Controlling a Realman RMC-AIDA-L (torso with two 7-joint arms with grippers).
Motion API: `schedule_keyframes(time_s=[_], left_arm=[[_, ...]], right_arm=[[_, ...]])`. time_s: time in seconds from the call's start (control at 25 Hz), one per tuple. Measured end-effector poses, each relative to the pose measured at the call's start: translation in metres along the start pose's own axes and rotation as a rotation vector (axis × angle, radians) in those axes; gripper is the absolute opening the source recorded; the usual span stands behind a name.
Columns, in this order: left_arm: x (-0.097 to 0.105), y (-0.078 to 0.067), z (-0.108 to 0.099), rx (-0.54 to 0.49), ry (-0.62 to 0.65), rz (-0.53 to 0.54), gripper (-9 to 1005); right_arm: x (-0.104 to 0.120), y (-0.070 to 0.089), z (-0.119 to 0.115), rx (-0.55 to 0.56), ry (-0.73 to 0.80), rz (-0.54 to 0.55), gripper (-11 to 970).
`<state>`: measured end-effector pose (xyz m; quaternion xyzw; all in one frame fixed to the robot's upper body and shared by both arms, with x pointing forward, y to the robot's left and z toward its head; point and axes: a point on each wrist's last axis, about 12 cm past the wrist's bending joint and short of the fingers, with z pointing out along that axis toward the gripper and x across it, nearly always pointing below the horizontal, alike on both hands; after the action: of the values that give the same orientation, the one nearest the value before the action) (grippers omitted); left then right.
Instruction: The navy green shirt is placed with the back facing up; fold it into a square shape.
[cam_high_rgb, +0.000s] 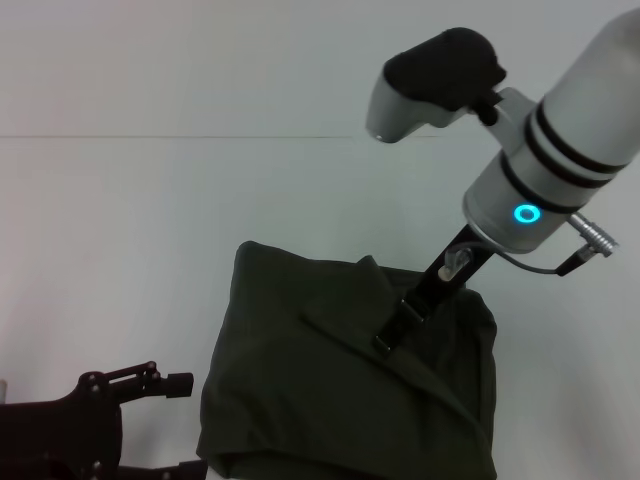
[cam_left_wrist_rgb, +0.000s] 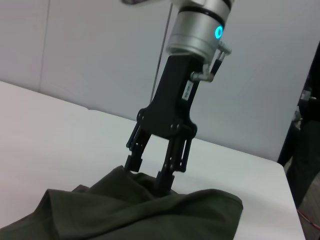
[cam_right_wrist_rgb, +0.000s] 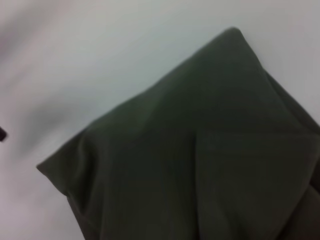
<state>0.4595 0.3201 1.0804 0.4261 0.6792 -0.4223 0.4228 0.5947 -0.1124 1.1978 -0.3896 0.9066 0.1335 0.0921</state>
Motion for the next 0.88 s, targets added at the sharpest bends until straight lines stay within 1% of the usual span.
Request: schedule_keyframes(time_s=[0.12,0.32,0.56,0.88], left_arm=[[-0.001,-0.002,-0.001,0.008,0.003,0.015,937],[0.002,-0.001,0.002,0.013,0.035,0.023,937],[0.003,0.0,0.004,0.011,0.039,0.02,936],[0.002,0.001,0.007,0.016,0.038,0.021,936]], right_arm=[[-0.003,0.004,0.007,0.033,0.04,0.009,886],[-0.009,0.005,0.018,0.037,0.052,0.011,885],[-0.017,0.01,0.028,0.053,0.044,-0.021,885],[-0.019,0.013,0.037,0.08,0.046,-0.059,886]])
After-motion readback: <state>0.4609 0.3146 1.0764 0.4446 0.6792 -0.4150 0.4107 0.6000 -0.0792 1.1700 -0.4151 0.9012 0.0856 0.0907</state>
